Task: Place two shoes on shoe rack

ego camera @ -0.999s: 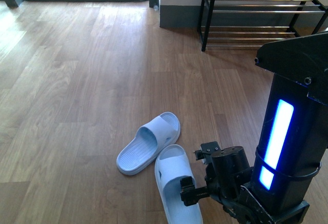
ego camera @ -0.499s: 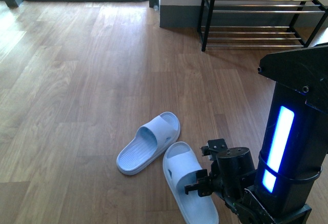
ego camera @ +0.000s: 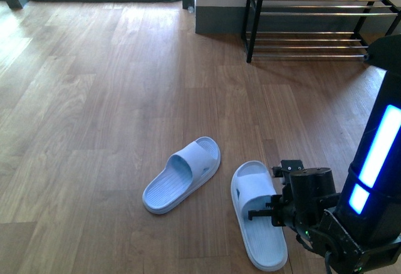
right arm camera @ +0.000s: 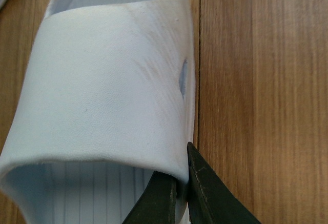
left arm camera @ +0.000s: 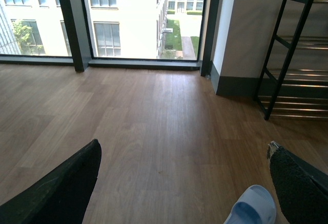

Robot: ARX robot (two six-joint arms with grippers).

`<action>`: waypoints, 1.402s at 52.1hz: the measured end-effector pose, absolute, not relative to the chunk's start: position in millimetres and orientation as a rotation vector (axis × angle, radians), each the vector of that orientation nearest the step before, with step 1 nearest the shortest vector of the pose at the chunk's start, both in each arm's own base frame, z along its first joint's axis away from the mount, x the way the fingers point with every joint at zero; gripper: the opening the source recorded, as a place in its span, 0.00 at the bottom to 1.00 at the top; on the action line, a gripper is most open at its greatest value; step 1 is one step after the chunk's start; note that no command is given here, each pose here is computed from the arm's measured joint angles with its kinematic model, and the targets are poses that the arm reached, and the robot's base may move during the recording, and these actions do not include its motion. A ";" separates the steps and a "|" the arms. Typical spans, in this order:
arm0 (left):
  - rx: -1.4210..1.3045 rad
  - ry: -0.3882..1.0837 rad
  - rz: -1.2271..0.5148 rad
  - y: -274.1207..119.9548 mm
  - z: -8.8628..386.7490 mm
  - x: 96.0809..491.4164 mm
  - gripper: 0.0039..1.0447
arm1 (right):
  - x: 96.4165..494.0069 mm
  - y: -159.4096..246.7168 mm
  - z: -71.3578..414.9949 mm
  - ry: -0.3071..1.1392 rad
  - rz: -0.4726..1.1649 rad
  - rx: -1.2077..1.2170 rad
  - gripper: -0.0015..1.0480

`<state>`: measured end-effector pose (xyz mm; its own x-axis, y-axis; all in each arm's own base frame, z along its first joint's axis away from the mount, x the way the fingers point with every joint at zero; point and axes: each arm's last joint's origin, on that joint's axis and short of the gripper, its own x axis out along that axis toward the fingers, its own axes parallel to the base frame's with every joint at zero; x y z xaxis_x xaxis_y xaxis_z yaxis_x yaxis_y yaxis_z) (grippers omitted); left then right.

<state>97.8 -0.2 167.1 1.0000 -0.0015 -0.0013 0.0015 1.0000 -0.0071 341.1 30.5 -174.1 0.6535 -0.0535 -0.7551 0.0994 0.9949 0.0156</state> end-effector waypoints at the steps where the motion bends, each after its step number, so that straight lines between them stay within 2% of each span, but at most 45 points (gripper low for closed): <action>1: -0.007 0.001 -0.002 -0.2 167.1 97.8 0.91 | 341.7 29.5 -172.3 0.852 -0.088 0.058 0.02; 12: -0.007 0.001 -0.002 -0.2 167.1 97.8 0.91 | 350.2 4.6 -136.1 0.843 -0.104 -0.021 0.02; 25: -0.007 0.001 -0.002 -0.2 167.1 97.8 0.91 | 340.4 -36.5 -21.3 0.837 -0.090 -0.216 0.02; 34: -0.007 0.001 -0.002 -0.2 167.1 97.8 0.91 | 302.8 -37.5 63.8 0.728 -0.060 -0.203 0.02; 44: -0.007 0.001 -0.002 -0.2 167.1 97.8 0.91 | 265.6 -37.3 114.5 0.639 -0.042 -0.184 0.02; 57: -0.007 0.001 -0.002 -0.2 167.1 97.8 0.91 | 219.5 -38.4 187.1 0.422 -0.075 -0.165 0.02; 66: -0.007 0.001 -0.002 -0.2 167.1 97.8 0.91 | 182.6 -39.9 212.4 0.282 -0.139 -0.175 0.02; 73: -0.007 0.001 -0.002 -0.2 167.1 97.8 0.91 | 160.8 -36.0 213.7 0.231 -0.166 -0.172 0.02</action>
